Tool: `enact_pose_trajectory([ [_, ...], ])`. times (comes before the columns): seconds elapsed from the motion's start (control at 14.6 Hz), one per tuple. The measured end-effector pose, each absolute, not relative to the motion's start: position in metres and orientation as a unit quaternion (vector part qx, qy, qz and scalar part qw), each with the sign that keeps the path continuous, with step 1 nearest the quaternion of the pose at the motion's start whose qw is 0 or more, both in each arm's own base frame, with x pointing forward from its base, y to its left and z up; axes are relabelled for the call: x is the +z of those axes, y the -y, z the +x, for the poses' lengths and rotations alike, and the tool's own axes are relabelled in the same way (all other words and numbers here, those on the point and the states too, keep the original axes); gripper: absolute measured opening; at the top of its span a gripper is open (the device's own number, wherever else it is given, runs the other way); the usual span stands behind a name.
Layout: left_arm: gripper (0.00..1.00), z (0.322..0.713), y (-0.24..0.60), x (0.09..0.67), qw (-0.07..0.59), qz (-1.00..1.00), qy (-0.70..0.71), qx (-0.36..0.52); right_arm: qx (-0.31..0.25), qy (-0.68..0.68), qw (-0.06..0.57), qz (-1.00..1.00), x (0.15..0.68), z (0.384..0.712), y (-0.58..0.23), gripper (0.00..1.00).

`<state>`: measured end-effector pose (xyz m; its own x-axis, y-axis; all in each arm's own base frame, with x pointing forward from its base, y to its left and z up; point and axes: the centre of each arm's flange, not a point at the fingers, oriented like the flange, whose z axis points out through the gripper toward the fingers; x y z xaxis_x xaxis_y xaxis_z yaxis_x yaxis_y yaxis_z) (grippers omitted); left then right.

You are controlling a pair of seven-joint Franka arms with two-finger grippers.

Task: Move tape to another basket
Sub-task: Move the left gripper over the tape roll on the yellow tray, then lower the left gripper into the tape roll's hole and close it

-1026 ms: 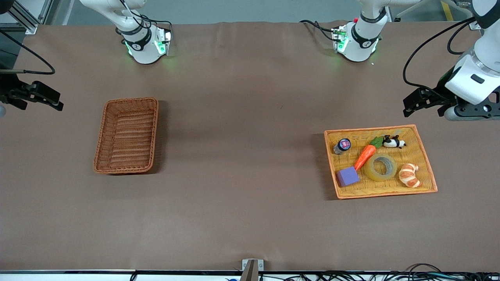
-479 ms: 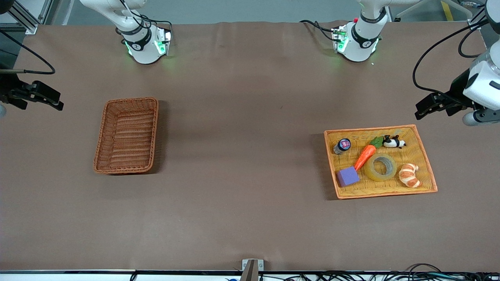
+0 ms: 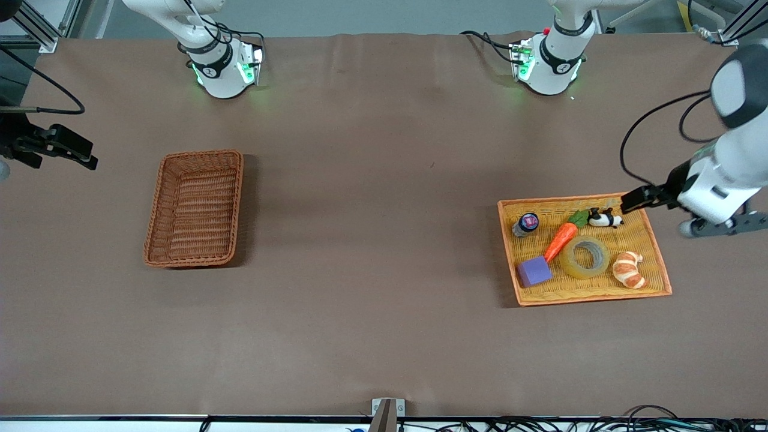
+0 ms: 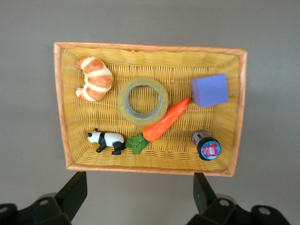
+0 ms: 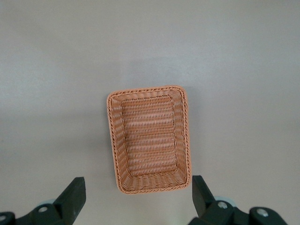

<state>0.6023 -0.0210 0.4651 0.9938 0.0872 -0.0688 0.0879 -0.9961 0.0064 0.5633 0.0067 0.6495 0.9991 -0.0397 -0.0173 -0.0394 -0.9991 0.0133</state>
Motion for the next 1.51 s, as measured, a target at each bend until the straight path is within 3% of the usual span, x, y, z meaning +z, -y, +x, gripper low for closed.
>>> enact_pose_trajectory([
  [0.48, 1.0, 0.621, -0.031, 0.338, 0.011, 0.999, -0.018, -0.039, -0.009, 0.02, 0.007, 1.0, 0.649, 0.563, -0.006, 1.0],
  [1.16, 0.97, 0.63, -0.041, 0.196, 0.01, 0.999, -0.022, -0.047, -0.012, 0.02, 0.007, 1.0, 0.649, 0.563, -0.006, 1.0],
  [1.23, 0.92, 0.629, -0.04, 0.188, 0.011, 0.998, -0.022, -0.05, -0.012, 0.02, 0.007, 1.0, 0.649, 0.563, -0.006, 1.0],
  [1.51, 0.48, 0.632, -0.039, 0.189, 0.01, 0.999, -0.02, -0.047, -0.012, 0.02, 0.007, 1.0, 0.649, 0.563, -0.006, 1.0],
])
